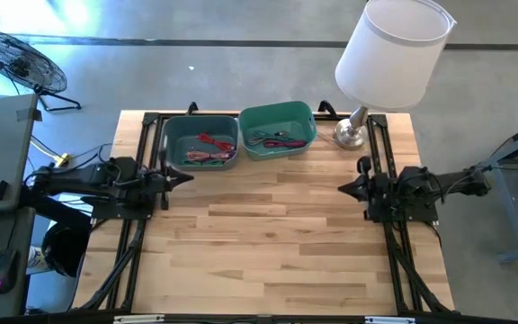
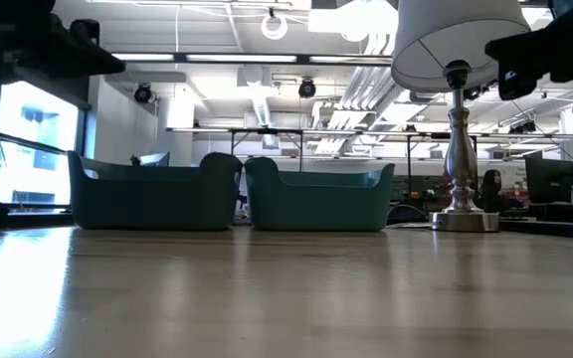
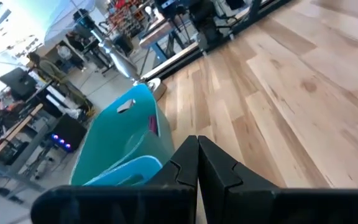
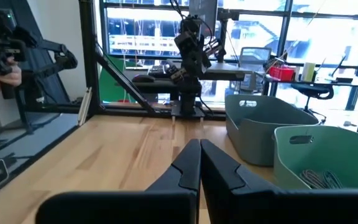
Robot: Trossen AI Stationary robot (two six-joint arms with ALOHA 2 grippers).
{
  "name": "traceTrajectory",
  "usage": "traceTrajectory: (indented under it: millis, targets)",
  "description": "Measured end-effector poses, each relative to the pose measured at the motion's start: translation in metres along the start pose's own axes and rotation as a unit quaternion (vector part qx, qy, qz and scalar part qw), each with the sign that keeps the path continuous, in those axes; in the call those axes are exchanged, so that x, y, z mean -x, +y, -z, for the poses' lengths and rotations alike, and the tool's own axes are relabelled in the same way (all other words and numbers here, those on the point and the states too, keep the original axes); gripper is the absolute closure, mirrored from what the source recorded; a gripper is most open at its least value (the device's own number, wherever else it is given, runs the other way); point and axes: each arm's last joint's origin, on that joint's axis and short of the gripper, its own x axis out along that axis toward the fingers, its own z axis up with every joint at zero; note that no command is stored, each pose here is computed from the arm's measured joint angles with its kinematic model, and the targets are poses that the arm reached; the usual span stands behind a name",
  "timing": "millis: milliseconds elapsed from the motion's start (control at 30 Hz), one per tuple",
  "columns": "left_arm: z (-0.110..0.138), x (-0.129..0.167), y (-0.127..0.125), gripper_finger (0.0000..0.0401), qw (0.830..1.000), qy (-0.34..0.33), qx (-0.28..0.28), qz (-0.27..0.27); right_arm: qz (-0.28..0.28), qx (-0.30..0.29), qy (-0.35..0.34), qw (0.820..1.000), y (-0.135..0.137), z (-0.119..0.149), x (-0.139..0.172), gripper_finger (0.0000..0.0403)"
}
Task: Pick & Place USB Port
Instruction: Return to Home Position
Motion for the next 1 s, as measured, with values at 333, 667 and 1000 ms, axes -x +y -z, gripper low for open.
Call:
traceTrajectory:
  millis: [333,667,1000]
  targets:
    - [0.015,-0.002,-0.011,0.0401,1.000,-0.015,0.003,0.001,-0.002,0.011,0.007,1.000,0.001,0.015,-0.003,0.0403]
    - [0.020,-0.004,-0.015,0.0401,1.000,-0.016,0.005,0.008,-0.005,0.019,0.025,0.999,0.001,0.018,-0.003,0.0403]
    - [0.020,-0.004,-0.015,0.0401,1.000,-0.017,0.007,0.010,-0.019,0.010,0.023,0.999,0.002,0.018,-0.003,0.0403]
